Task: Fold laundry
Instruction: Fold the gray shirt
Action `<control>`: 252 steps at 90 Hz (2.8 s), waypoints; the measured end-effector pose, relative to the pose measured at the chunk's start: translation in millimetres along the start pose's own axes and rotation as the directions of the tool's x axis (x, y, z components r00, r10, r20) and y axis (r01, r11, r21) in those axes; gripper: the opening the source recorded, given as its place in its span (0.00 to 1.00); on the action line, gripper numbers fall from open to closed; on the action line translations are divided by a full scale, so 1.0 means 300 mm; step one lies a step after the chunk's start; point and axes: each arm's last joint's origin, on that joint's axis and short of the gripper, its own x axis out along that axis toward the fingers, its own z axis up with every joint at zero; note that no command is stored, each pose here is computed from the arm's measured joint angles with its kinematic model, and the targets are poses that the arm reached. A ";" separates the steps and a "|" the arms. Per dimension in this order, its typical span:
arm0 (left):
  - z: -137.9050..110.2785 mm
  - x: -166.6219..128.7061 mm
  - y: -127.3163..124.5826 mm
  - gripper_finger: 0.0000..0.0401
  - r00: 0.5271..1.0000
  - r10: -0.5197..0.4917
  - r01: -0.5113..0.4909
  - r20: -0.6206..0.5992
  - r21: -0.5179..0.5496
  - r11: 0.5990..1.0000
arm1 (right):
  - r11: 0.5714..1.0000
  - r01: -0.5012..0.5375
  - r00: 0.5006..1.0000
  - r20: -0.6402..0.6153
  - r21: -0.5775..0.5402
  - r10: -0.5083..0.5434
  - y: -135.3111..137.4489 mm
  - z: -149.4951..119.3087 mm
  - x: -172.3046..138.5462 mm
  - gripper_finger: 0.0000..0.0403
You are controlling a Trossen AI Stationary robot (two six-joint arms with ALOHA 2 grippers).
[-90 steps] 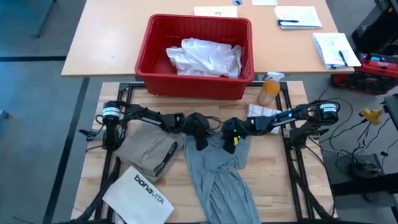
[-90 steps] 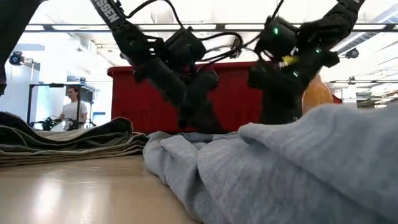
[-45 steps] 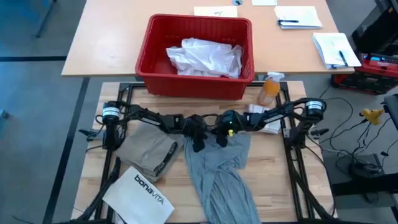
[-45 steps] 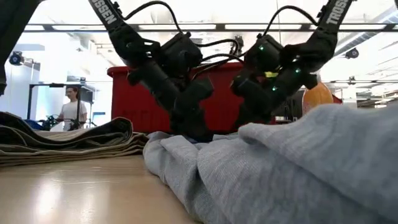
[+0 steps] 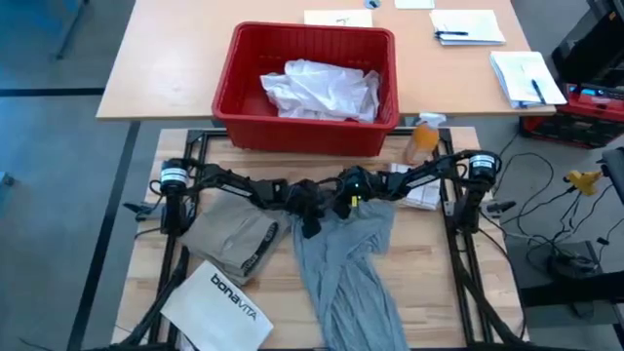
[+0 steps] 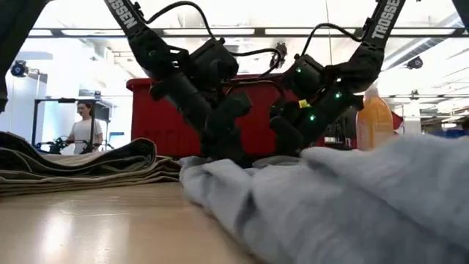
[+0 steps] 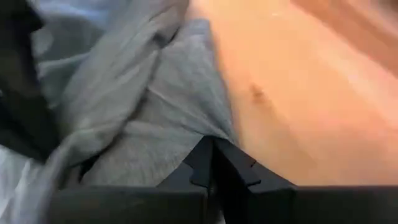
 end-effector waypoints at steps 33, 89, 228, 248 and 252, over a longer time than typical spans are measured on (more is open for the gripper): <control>0.001 -0.001 0.000 0.00 1.000 -0.003 0.003 0.000 0.001 1.000 | 0.975 -0.212 0.975 0.055 -0.069 0.216 -0.010 0.092 -0.093 0.00; -0.001 0.000 -0.001 0.00 1.000 -0.004 0.004 0.000 0.013 1.000 | 0.946 -0.325 0.941 -0.093 0.009 0.324 -0.011 -0.163 -0.253 0.00; -0.010 -0.013 -0.005 0.00 0.998 -0.040 0.042 -0.050 0.048 0.998 | 0.940 -0.340 0.939 -0.054 0.009 0.340 -0.013 -0.049 -0.201 0.20; -0.014 -0.013 -0.005 0.00 0.997 -0.043 0.045 -0.065 0.035 0.998 | 0.954 -0.299 0.950 -0.092 0.017 0.299 -0.013 -0.027 -0.092 0.31; -0.015 -0.014 -0.005 0.00 0.997 -0.043 0.045 -0.067 0.032 0.998 | 0.956 -0.291 0.953 -0.085 0.024 0.292 -0.018 -0.018 -0.080 0.30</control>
